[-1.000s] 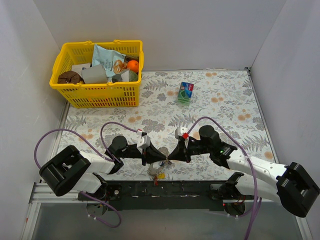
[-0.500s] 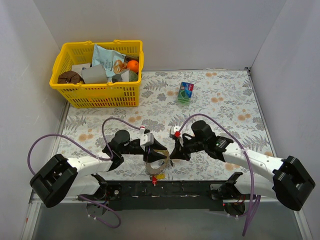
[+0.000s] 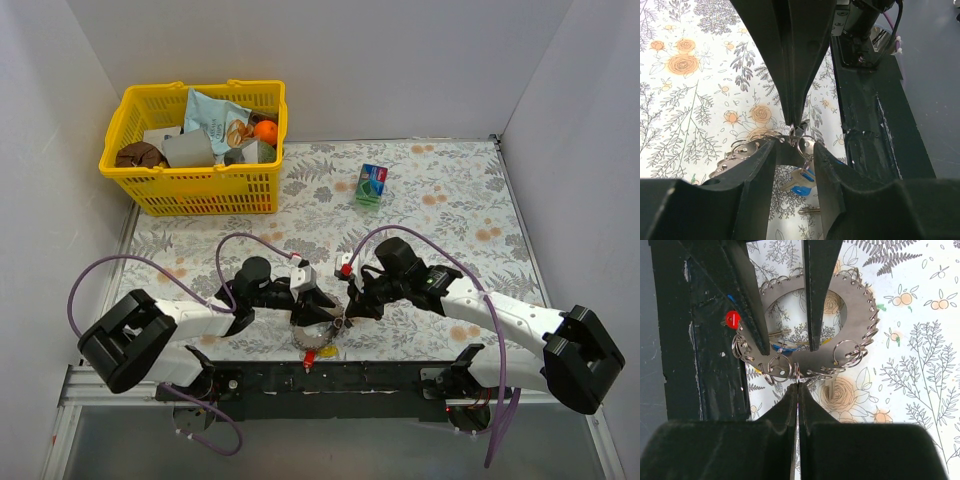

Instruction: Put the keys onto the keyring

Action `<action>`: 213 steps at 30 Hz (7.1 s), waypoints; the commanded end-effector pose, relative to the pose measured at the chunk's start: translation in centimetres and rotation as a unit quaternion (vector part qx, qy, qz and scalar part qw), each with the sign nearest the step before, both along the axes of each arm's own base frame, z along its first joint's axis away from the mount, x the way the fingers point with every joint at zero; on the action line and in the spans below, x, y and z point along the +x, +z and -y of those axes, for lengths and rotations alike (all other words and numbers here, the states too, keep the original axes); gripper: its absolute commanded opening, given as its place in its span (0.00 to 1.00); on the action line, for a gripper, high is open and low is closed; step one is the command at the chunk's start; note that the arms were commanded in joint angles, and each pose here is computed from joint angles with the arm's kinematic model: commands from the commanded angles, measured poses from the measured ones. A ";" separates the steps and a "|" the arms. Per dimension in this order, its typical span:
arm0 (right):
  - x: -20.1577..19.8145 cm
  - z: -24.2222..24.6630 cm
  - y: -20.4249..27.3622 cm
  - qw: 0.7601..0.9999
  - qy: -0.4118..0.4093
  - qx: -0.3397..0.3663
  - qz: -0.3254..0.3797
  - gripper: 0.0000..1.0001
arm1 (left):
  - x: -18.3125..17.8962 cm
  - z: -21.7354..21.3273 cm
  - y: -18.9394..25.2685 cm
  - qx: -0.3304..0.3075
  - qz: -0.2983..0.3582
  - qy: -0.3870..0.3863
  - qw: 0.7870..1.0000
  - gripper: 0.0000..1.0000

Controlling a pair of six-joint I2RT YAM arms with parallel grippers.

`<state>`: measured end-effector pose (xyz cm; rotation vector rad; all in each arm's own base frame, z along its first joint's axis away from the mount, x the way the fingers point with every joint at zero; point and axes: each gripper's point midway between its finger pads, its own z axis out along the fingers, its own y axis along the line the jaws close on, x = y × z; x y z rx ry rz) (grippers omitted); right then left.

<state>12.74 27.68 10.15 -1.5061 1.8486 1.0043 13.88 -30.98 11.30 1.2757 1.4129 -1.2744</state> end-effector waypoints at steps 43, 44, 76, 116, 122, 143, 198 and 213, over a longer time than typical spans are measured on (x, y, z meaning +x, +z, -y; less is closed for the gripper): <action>1.1 -1.0 4.0 0.995 -0.033 0.078 0.055 0.19 | -0.1 2.7 2.8 -0.077 0.019 -0.012 0.997 0.00; 1.1 -0.8 4.2 0.994 -0.041 0.085 0.060 0.25 | -0.3 2.5 3.3 -0.091 0.028 -0.010 0.995 0.00; -1.3 -0.9 6.7 0.981 -0.007 0.188 0.039 0.54 | -2.3 0.5 9.9 -0.259 0.088 -0.011 0.962 0.00; -1.8 -1.7 6.6 0.980 0.015 0.197 0.012 0.19 | -3.6 -0.6 15.8 -0.313 0.163 -0.030 0.935 0.00; -2.1 -1.8 7.0 0.979 0.021 0.205 0.008 0.19 | -3.7 -0.7 16.3 -0.316 0.169 -0.028 0.933 0.00; -2.5 -1.9 6.8 0.977 0.027 0.212 -0.006 0.25 | -3.6 -1.4 17.3 -0.326 0.189 -0.011 0.926 0.00; -1.8 1.4 1.0 0.998 0.005 -0.020 -0.060 0.01 | -2.2 2.4 4.8 -0.077 0.084 -0.100 0.988 0.43; -1.8 1.2 1.2 0.998 0.002 -0.009 -0.055 0.01 | -1.3 3.9 3.5 -0.099 0.047 -0.098 0.989 0.36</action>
